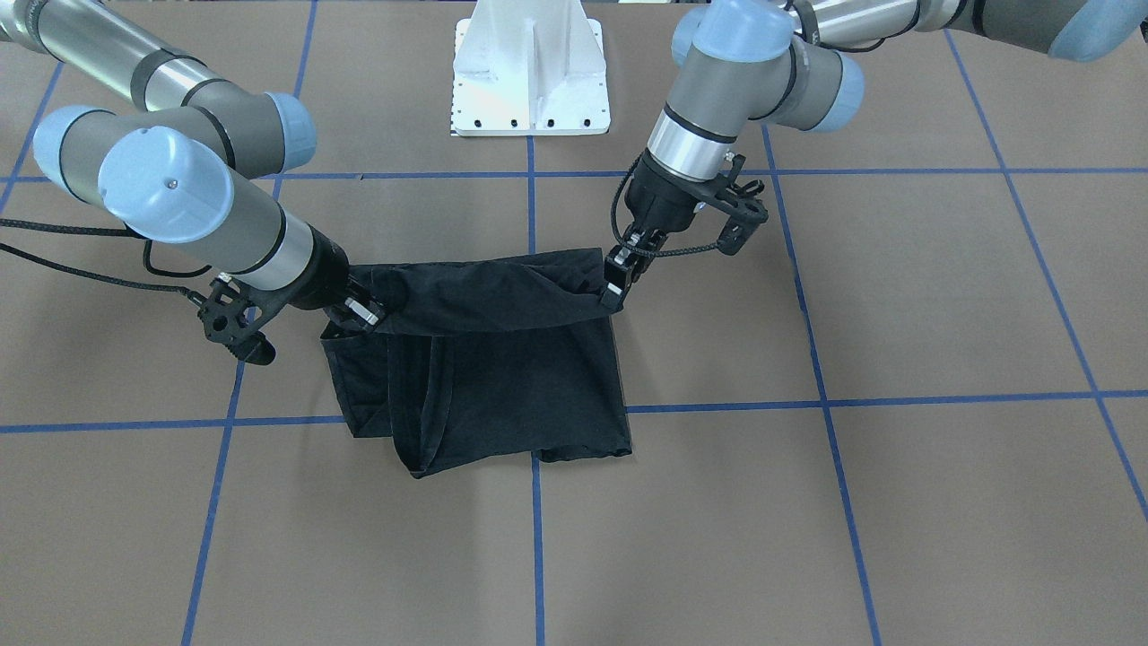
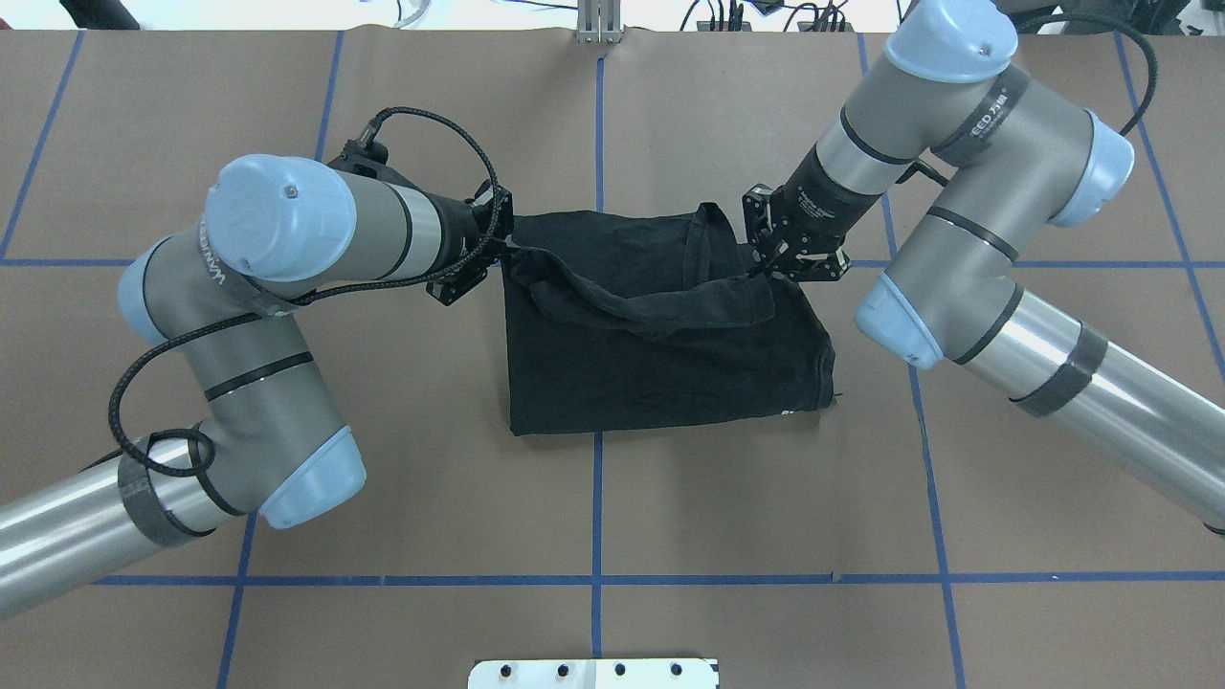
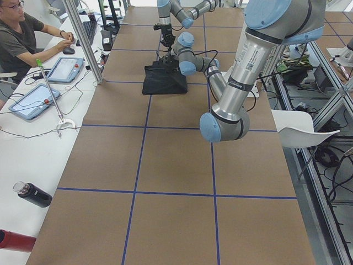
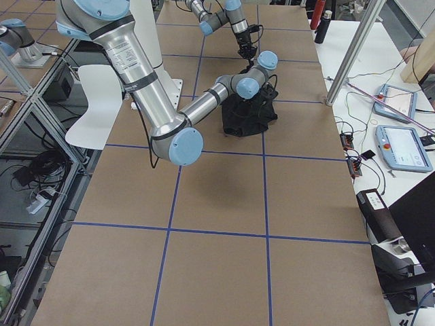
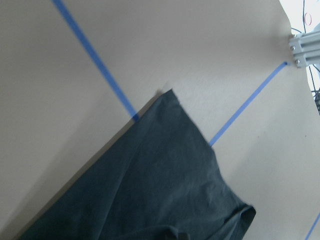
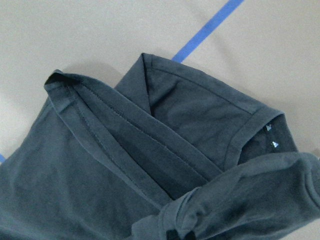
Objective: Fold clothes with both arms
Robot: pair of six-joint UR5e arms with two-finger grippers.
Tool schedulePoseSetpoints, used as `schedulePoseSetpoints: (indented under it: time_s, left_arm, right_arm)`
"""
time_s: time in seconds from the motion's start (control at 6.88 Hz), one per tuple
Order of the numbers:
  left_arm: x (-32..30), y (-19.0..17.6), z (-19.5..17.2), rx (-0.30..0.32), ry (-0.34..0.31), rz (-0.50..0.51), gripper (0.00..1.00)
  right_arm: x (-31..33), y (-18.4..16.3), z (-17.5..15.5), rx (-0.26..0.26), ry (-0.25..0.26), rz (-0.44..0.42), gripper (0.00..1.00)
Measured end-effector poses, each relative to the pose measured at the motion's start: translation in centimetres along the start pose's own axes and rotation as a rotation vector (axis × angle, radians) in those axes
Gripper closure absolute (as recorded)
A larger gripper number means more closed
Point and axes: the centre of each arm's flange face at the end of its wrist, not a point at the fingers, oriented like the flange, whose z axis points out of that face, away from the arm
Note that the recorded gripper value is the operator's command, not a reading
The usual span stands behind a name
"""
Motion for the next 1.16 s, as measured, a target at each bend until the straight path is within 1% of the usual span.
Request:
schedulePoseSetpoints:
  time_s: [0.15, 0.29, 0.44, 0.58, 0.73, 0.87, 1.16]
  left_arm:
    - [0.6, -1.3, 2.1, 0.012, 0.000, 0.005, 0.89]
    - [1.0, -2.3, 4.6, 0.022, 0.001, 0.014, 0.48]
    - [1.2, -4.2, 7.2, 0.039, 0.003, 0.038, 0.01]
    - [2.1, -6.8, 9.8, 0.070, 0.004, 0.076, 0.00]
    - [3.5, -9.6, 11.6, 0.105, 0.004, 0.118, 0.00]
    - [4.3, -11.9, 12.5, 0.130, 0.010, 0.149, 0.00]
    - [5.3, -14.3, 12.1, 0.146, 0.024, 0.181, 0.00]
  right_arm:
    - [-1.1, -1.4, 0.6, 0.007, 0.013, -0.009, 1.00]
    - [-2.5, -2.9, 1.7, 0.014, 0.035, -0.013, 0.05]
    - [-4.9, -4.3, 3.0, 0.022, 0.055, -0.009, 0.00]
    - [-7.4, -6.2, 4.1, 0.036, 0.062, -0.006, 0.00]
    - [-9.3, -8.3, 4.6, 0.060, 0.063, -0.018, 0.00]
    - [-10.4, -10.1, 4.3, 0.087, 0.057, -0.042, 0.00]
    - [-11.2, -11.9, 1.9, 0.105, 0.030, -0.068, 0.00]
